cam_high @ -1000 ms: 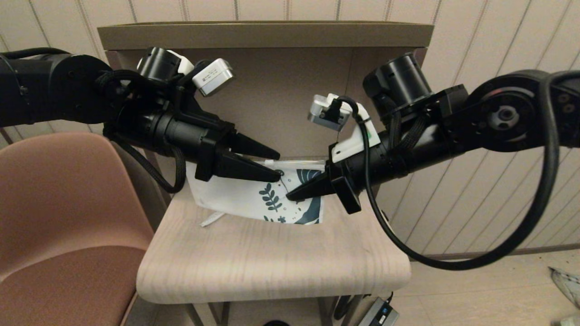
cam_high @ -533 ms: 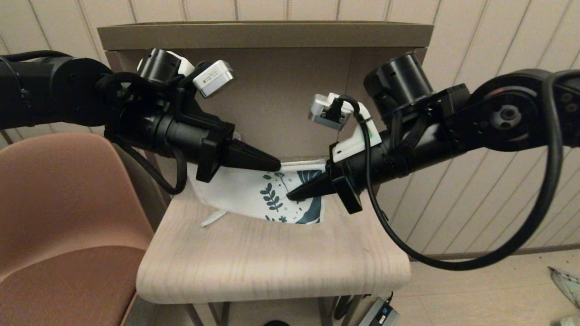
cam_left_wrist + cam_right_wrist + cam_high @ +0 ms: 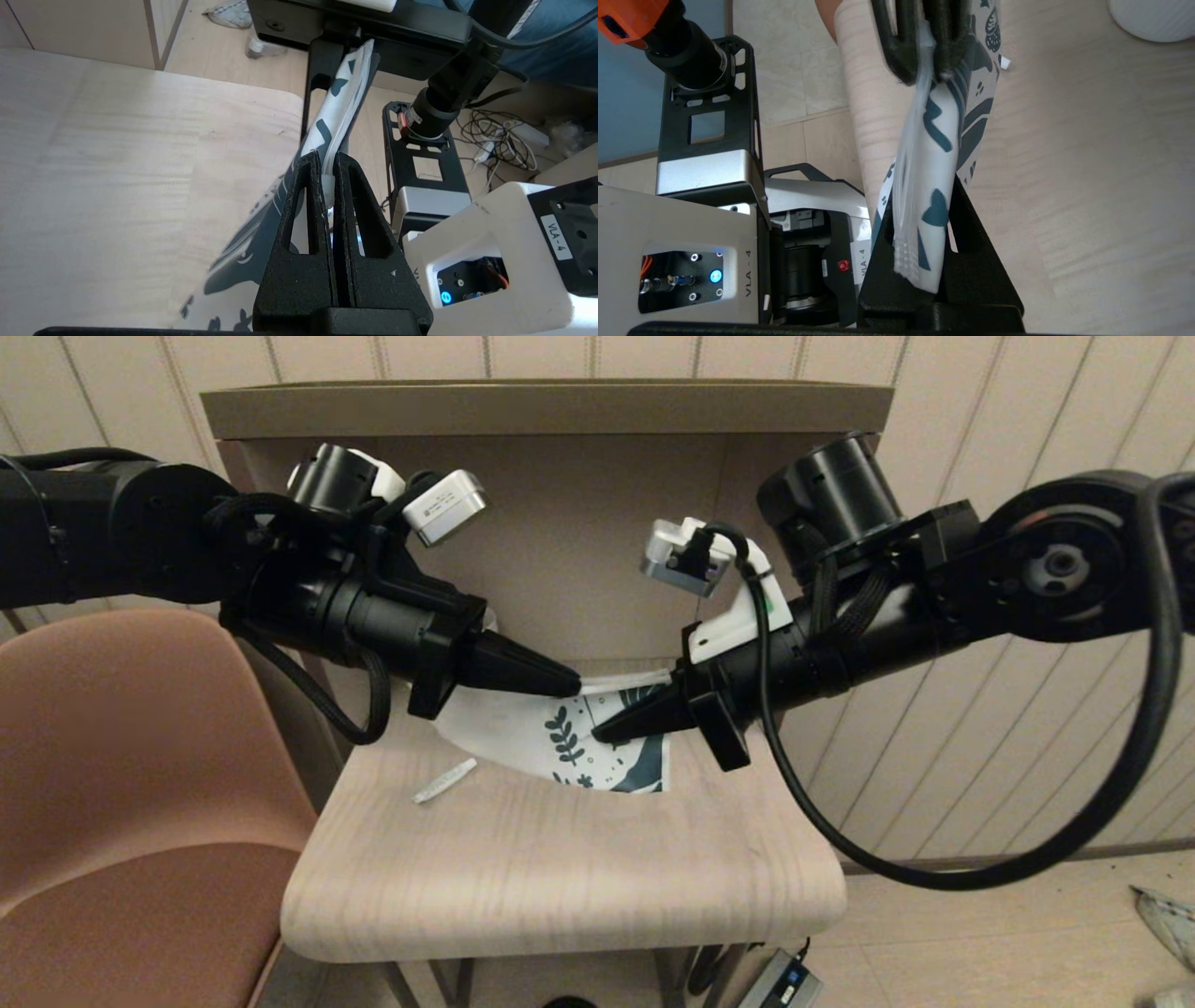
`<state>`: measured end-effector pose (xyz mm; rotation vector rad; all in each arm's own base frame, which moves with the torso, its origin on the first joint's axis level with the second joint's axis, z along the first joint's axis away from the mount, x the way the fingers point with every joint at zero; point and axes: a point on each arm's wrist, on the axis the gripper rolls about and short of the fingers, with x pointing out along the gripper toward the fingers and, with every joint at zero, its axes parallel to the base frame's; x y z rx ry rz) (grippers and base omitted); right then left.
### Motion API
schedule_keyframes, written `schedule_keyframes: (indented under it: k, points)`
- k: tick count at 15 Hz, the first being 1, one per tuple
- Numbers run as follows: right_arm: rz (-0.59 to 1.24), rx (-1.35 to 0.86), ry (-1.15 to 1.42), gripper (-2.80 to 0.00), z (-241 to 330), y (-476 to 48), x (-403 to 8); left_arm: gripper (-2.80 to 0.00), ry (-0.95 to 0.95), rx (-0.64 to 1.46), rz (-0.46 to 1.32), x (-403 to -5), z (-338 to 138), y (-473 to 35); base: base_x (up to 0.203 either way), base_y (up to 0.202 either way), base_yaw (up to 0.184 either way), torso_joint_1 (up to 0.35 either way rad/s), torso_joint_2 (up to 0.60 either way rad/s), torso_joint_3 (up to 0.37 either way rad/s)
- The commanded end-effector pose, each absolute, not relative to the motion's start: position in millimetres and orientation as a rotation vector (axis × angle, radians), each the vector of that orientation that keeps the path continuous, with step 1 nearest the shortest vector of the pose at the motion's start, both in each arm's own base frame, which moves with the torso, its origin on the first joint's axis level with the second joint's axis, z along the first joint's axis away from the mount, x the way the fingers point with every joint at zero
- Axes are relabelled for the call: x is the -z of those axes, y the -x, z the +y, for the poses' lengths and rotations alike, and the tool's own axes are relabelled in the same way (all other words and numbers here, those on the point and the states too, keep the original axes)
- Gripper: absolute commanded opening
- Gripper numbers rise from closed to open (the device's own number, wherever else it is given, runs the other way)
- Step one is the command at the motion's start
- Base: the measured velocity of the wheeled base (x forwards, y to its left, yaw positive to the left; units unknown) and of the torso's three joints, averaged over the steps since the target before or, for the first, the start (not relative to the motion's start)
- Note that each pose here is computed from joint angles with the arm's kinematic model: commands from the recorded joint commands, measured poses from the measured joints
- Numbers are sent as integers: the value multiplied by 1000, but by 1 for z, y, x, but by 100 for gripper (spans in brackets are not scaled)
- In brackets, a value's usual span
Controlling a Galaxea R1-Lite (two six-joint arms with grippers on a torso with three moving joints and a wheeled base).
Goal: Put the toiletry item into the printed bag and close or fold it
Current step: Open the storage bag
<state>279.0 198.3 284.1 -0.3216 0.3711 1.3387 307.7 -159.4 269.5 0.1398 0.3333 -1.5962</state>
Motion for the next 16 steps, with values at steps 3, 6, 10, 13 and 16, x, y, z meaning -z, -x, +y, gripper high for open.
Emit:
schedule_keyframes:
  k: [3,6,10,13,16]
  points:
    - [378,-1338,322,-280,193,-274,-284,-280,-139,1588,325,-272,-154,-308,0,0,0,0,0,0]
    - [376,-1336,322,-280,190,-271,-285,-280,-141,1567,317,-274,-147,-309,0,0,0,0,0,0]
    - [362,-1325,320,-280,184,-269,-290,-280,-127,1540,337,-269,-138,-313,0,0,0,0,0,0]
    - [342,-1335,316,-280,181,-265,-296,-280,-113,1529,360,-263,-133,-313,0,0,0,0,0,0]
    - [337,-1336,316,-280,179,-261,-298,-280,-114,1519,351,-257,-129,-313,0,0,0,0,0,0]
